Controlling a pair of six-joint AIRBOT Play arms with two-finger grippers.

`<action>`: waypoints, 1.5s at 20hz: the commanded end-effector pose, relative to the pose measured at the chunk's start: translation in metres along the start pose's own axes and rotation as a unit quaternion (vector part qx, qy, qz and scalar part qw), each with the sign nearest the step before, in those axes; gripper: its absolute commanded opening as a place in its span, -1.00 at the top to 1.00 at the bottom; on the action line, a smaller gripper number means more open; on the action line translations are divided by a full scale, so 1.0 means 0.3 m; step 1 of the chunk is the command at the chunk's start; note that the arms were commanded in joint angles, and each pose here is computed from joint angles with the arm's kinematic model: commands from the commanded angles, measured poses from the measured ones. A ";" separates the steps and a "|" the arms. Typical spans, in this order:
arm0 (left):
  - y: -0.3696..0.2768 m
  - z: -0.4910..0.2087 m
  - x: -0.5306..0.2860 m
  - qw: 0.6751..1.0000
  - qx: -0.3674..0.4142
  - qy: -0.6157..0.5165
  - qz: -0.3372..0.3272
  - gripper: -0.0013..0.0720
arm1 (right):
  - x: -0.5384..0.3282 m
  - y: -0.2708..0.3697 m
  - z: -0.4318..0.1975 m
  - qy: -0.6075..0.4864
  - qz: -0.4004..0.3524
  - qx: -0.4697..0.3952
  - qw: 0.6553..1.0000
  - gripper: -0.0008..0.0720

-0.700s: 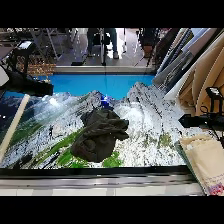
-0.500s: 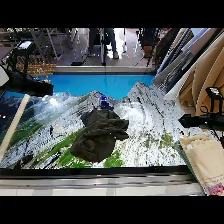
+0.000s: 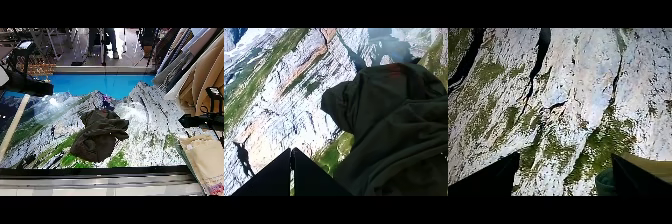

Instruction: Fold the clothes and pants, and hang the long-sleeved shirts on hangers.

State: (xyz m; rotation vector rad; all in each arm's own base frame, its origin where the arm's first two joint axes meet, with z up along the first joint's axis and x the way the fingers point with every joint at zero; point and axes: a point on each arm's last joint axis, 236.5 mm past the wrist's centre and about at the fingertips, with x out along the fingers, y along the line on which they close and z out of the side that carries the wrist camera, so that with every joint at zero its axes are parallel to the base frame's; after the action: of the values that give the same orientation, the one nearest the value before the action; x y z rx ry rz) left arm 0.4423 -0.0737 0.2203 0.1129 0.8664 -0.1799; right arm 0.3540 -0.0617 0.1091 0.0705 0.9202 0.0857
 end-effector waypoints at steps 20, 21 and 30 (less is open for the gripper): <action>-0.380 -0.811 0.352 0.955 -0.005 0.252 -0.158 -0.94 | 0.170 0.481 -0.210 0.062 0.297 0.178 0.936 -0.62; -0.389 -0.835 0.380 0.956 -0.008 0.247 -0.157 -0.94 | 0.223 0.546 -0.237 0.078 0.316 0.185 0.927 -0.63; -0.379 -0.895 0.564 0.956 -0.059 0.257 -0.128 0.46 | 0.658 0.839 -0.309 0.158 0.210 -0.081 0.962 -0.74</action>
State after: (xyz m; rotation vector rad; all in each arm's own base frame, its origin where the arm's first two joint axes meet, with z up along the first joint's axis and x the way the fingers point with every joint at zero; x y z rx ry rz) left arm 0.3197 -0.1583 -0.0707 -0.0637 1.4142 -0.3702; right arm 0.3668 0.1936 -0.0499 0.2978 1.1952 0.6326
